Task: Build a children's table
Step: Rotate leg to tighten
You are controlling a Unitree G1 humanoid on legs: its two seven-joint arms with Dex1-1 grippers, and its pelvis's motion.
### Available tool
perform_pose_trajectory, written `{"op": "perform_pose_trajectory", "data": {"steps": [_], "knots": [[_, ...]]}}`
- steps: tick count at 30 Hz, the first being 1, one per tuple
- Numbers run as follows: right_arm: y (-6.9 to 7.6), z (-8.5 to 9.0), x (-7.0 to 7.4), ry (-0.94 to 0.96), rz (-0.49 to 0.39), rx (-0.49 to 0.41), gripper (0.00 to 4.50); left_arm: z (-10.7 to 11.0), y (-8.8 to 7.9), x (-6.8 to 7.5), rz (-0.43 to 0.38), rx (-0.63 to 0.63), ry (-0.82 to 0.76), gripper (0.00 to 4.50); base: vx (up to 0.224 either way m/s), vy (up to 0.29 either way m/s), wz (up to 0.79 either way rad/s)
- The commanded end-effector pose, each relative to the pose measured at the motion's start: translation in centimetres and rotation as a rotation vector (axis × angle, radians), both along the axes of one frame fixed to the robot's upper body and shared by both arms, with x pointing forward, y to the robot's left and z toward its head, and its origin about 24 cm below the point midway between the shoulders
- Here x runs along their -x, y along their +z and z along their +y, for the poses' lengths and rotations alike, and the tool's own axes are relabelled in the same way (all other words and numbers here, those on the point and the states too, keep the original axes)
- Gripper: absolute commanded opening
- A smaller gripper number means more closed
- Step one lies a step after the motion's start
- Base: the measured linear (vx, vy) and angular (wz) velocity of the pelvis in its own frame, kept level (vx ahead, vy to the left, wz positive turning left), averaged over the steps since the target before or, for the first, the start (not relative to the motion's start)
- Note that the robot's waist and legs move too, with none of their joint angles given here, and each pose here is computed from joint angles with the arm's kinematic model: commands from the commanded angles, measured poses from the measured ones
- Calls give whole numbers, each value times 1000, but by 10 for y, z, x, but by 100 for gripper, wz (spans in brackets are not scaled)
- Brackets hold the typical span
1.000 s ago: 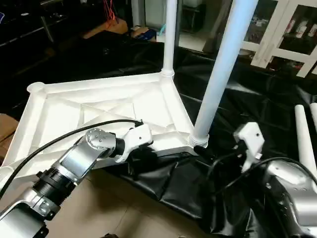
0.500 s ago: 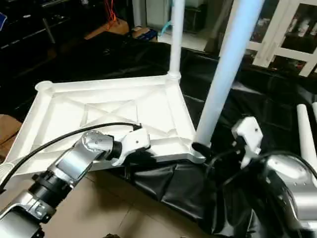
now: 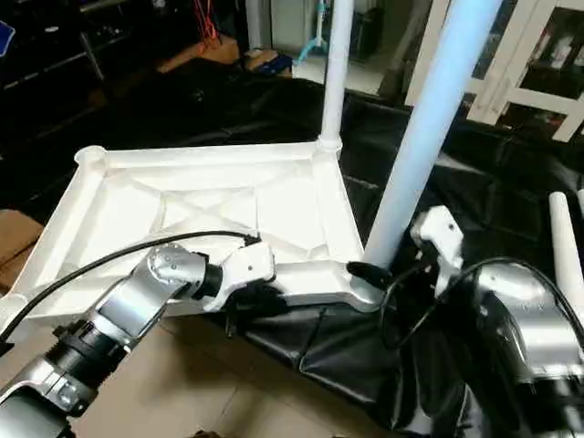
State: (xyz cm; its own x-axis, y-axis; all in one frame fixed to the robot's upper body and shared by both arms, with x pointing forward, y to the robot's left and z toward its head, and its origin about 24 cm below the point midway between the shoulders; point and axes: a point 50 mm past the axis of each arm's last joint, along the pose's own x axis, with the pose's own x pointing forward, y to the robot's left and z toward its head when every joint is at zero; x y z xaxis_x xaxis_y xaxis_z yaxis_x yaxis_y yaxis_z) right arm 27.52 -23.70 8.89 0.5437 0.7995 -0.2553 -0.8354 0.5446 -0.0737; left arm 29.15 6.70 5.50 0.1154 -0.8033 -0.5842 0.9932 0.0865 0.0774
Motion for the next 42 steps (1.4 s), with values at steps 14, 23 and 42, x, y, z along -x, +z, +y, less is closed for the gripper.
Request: {"op": "perform_pose_trajectory", "data": {"steps": [14,23,42], "knots": [[3,-8,-2,86,14,18,226,3,-7,5,24,2,-22,0,0,0,0],[-33,2,-8,-161,96,60,191,0,-5,-9,32,31,158,0,0,0,0],[-66,92,-78,-1051,93,-127,189,-68,31,-30,105,236,489,0,0,0,0]]}}
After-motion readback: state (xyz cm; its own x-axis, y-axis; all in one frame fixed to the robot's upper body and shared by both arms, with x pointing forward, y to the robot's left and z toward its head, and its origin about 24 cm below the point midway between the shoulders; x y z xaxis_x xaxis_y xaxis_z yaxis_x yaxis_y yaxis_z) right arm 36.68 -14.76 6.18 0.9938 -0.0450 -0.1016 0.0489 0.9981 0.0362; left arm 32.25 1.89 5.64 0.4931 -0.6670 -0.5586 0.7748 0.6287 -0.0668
